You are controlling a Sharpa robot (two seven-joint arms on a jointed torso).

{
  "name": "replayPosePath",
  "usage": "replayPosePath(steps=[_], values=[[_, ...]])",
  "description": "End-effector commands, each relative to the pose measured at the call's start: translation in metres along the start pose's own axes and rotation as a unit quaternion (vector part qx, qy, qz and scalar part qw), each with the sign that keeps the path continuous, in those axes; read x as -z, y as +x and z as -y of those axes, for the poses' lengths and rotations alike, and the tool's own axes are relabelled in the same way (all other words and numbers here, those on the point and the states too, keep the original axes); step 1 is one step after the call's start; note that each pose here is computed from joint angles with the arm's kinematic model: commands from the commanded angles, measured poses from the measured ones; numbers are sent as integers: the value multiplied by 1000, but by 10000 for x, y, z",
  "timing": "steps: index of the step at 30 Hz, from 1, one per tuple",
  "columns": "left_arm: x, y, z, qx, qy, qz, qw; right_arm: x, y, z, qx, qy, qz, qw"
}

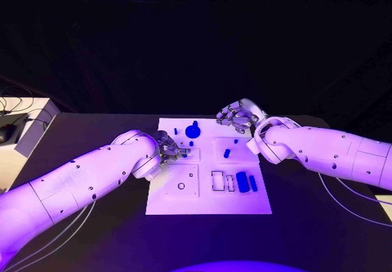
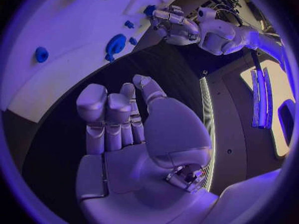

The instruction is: Assemble the parts on the task board

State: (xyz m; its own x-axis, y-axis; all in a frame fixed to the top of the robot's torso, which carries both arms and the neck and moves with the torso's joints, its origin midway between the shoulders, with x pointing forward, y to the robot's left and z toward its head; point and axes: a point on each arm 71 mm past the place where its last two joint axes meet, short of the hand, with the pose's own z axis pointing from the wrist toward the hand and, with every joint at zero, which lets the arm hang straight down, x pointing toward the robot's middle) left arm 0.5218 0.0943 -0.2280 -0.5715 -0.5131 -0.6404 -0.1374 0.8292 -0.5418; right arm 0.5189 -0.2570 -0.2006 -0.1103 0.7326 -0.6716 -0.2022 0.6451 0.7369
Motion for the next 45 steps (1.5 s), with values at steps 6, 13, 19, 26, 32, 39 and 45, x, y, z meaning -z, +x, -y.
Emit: replayPosePath(steps=[6, 13, 19, 26, 32, 39, 45], values=[[-26, 19, 23, -7, -1, -2, 1000, -1, 24, -14, 1, -5, -9, 1000], [-37, 31, 29, -14, -2, -7, 1000, -1, 27, -15, 1, -5, -10, 1000], [-41, 40, 32, -20, -3, -10, 1000, -1, 29, -13, 1, -4, -11, 1000], [-39, 42, 39, -20, -2, -9, 1000, 3, 35, -10, 1, -4, -13, 1000], [-33, 37, 54, -11, 5, -2, 1000, 7, 40, -10, 0, -4, -14, 1000], [-19, 24, 73, 5, 21, 8, 1000, 10, 45, -10, 0, -4, -16, 1000], [3, 18, 94, 24, 37, 14, 999, 16, 50, -10, -1, -3, -17, 1000]])
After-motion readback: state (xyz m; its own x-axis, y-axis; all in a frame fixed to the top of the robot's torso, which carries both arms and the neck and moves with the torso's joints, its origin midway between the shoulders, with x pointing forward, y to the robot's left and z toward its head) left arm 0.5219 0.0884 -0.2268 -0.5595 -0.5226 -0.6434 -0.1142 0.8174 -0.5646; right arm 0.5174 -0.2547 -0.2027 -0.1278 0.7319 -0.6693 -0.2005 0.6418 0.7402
